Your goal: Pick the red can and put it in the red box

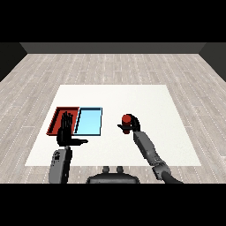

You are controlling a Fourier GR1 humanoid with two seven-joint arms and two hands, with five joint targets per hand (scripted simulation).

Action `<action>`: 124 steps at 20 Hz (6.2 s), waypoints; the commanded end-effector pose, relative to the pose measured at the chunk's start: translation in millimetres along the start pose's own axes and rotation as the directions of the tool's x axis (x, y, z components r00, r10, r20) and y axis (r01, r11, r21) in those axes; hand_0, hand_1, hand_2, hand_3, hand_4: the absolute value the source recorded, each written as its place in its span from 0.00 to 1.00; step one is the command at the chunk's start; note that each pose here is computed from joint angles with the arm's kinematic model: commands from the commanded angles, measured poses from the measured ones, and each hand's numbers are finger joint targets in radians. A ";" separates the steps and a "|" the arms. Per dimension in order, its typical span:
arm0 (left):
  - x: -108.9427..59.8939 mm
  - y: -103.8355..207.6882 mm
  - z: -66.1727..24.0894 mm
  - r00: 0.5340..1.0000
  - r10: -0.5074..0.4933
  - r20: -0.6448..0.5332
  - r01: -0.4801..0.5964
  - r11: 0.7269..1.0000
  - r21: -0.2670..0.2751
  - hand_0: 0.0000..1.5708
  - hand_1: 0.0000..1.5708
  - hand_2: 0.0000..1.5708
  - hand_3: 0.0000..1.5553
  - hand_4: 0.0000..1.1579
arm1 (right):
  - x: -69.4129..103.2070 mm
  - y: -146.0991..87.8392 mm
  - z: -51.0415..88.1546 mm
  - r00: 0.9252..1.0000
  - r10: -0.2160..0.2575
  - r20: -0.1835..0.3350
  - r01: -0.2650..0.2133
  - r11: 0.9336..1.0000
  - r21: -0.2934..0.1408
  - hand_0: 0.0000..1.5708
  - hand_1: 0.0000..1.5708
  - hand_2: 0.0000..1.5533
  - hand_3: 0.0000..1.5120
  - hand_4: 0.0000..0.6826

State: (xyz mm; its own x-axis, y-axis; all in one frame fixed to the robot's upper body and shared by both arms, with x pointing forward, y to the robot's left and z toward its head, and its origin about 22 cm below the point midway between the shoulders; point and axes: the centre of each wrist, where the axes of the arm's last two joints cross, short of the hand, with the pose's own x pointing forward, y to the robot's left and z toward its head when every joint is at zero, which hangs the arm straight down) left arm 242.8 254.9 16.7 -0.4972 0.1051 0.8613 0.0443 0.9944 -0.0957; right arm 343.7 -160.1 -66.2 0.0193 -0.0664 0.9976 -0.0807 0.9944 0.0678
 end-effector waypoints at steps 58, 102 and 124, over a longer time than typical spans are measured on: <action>-37.7 -118.9 -25.2 0.968 -0.038 -0.247 -0.023 0.971 -0.240 0.00 0.00 0.00 0.00 0.00 | 141.6 67.3 50.9 0.856 -0.026 0.516 0.000 0.999 0.051 0.92 0.92 0.93 0.92 0.93; -50.2 -186.6 -21.1 0.941 0.027 -0.338 -0.049 0.997 -0.057 1.00 1.00 1.00 0.96 0.97 | 150.6 128.3 53.0 0.856 -0.136 0.500 0.059 0.984 0.167 0.96 0.96 0.94 0.92 0.95; -54.7 -187.5 -21.7 0.982 0.033 -0.184 -0.033 0.999 0.001 1.00 1.00 1.00 0.97 0.99 | 146.1 107.0 69.3 0.904 -0.041 0.425 -0.018 0.991 0.134 0.00 0.00 0.00 0.00 0.00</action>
State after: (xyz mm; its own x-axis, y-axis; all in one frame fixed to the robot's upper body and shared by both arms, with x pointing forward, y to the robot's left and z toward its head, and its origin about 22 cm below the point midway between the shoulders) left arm 280.3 72.4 -6.5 -0.2878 0.1231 0.9497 0.0564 0.9922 -0.1115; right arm 270.8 -57.5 80.0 -0.4259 -0.1809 0.8865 -0.2332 0.9686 0.0856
